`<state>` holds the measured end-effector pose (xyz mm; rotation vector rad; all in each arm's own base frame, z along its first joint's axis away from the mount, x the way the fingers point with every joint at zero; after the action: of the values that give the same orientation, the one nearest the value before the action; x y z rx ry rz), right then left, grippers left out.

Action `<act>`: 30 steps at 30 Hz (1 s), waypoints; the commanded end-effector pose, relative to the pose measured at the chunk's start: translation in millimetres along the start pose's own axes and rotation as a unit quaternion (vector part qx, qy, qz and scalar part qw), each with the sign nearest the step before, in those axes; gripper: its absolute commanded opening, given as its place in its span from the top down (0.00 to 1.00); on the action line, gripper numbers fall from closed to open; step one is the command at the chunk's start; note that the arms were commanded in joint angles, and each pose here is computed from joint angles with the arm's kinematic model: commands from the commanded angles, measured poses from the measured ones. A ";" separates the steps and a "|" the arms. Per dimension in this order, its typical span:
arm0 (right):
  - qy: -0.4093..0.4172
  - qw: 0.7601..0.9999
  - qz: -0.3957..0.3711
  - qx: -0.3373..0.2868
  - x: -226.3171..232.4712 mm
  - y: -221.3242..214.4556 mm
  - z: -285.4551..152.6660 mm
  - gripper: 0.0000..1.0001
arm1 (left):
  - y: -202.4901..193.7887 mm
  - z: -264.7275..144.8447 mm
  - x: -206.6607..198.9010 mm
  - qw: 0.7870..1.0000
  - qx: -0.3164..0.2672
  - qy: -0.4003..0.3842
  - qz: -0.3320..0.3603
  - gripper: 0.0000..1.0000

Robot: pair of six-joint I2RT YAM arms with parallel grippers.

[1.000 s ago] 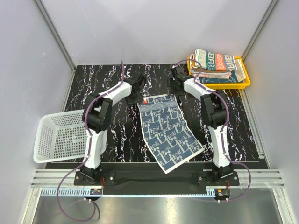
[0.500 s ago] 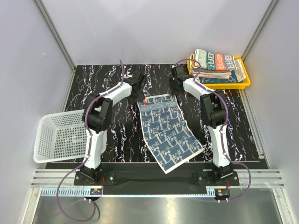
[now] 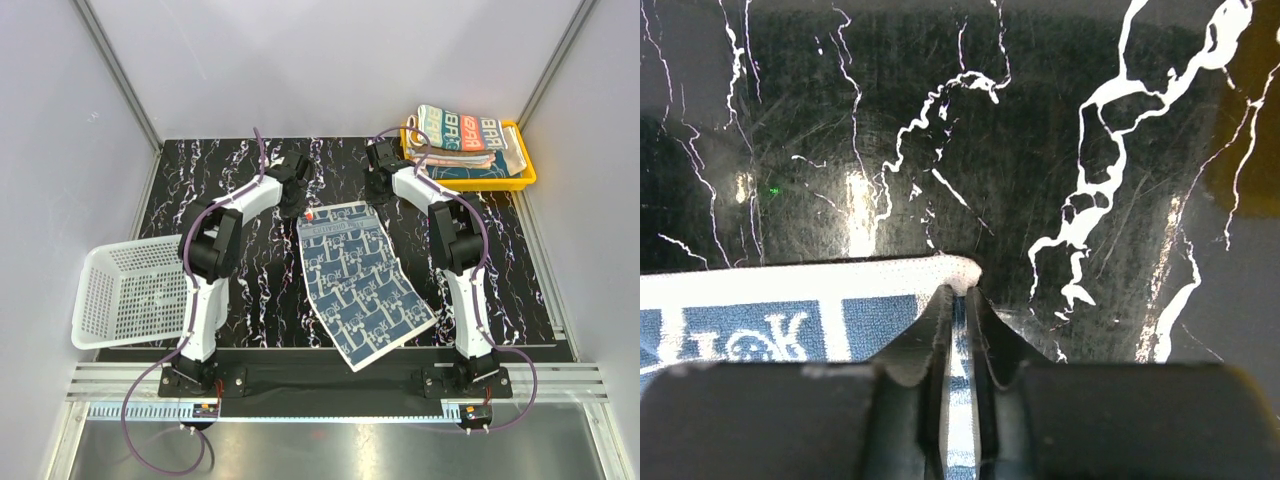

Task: Fold and stack the towels
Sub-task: Flatten out the crumpled towel

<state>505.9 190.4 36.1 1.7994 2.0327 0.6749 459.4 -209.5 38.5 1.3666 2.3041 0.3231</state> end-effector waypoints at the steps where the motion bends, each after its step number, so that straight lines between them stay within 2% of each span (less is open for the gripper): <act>1: 0.005 1.000 -0.002 0.002 4.6 5.0 -4.0 0.89 | -5.2 10.3 3.7 1.000 0.011 0.010 0.003 0.98; 6: 0.008 1.000 0.001 -0.025 5.4 23.1 -24.1 1.00 | 13.6 -10.5 -8.0 0.999 -0.014 -0.012 0.028 1.00; 14: 0.021 0.996 0.019 -0.085 8.2 54.7 -83.8 1.00 | 47.8 -68.1 -25.9 0.994 -0.056 -0.048 0.082 1.00; 19: 0.044 0.988 0.032 -0.142 11.0 64.6 -148.3 1.00 | 55.2 -125.1 -26.4 0.987 -0.093 -0.073 0.106 1.00; 24: 0.051 0.977 0.036 -0.202 11.3 67.2 -210.2 1.00 | 59.3 -160.0 -23.0 0.980 -0.125 -0.091 0.122 1.00; 28: 0.048 0.969 0.032 -0.239 11.3 88.7 -234.4 1.00 | 83.2 -179.5 -35.8 0.975 -0.148 -0.094 0.137 1.00; 30: 0.028 0.972 0.026 -0.234 8.2 97.4 -221.0 1.00 | 90.9 -170.7 -44.8 0.974 -0.147 -0.093 0.142 1.00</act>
<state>442.7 182.1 270.7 1.5928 1.7374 1.1665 445.0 -206.3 228.3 1.4781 1.8569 0.4964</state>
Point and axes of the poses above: each gripper's point midway between its finger pads, its own z axis out along the fingers, its own x axis along the line the jaws close on, y = z × x, the point moved 2 cm from there along -z, back along the fingers, and after that the axes turned 4 degrees about -z, right-handed, at the moved point
